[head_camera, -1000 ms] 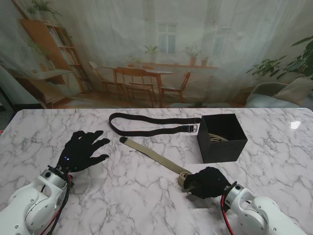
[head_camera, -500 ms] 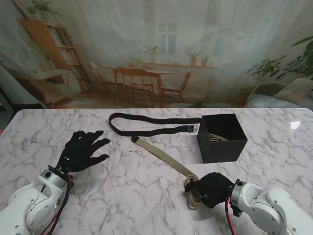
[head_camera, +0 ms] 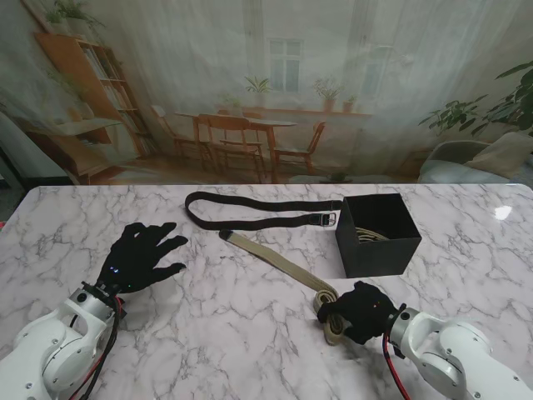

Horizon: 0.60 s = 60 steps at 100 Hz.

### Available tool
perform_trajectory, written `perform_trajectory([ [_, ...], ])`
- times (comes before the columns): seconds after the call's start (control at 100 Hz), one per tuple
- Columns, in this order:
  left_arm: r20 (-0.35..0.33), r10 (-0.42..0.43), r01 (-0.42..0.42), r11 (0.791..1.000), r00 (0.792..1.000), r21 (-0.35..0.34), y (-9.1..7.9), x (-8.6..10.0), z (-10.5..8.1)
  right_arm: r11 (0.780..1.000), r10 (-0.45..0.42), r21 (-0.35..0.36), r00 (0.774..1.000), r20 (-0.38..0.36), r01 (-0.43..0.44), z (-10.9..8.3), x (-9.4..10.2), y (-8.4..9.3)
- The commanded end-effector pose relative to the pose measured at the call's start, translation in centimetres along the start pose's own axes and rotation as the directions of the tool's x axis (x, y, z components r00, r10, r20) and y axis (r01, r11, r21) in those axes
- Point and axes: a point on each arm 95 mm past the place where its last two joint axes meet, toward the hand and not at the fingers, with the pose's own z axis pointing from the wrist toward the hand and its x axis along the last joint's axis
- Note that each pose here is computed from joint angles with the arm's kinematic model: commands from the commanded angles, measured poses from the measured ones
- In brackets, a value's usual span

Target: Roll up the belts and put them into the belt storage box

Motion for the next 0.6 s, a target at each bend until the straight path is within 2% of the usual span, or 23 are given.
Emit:
perform_trajectory([
  [0.0, -0.003, 0.003, -0.003, 1.000, 1.000, -0.018, 0.22, 0.09, 0.06, 1.000, -0.003, 0.016, 1.000, 0.011, 0.003, -0.01, -0.14, -0.82],
  [0.31, -0.004, 0.007, -0.007, 1.000, 1.000, -0.020, 0.26, 0.08, 0.12, 0.999, -0.042, -0.020, 0.999, 0.018, 0.042, -0.10, -0.29, -1.45],
  [0.59, -0.004, 0.008, -0.008, 1.000, 1.000, -0.020, 0.27, 0.09, 0.13, 0.997, -0.015, -0.081, 0.999, 0.044, 0.018, 0.17, -0.16, -1.64],
])
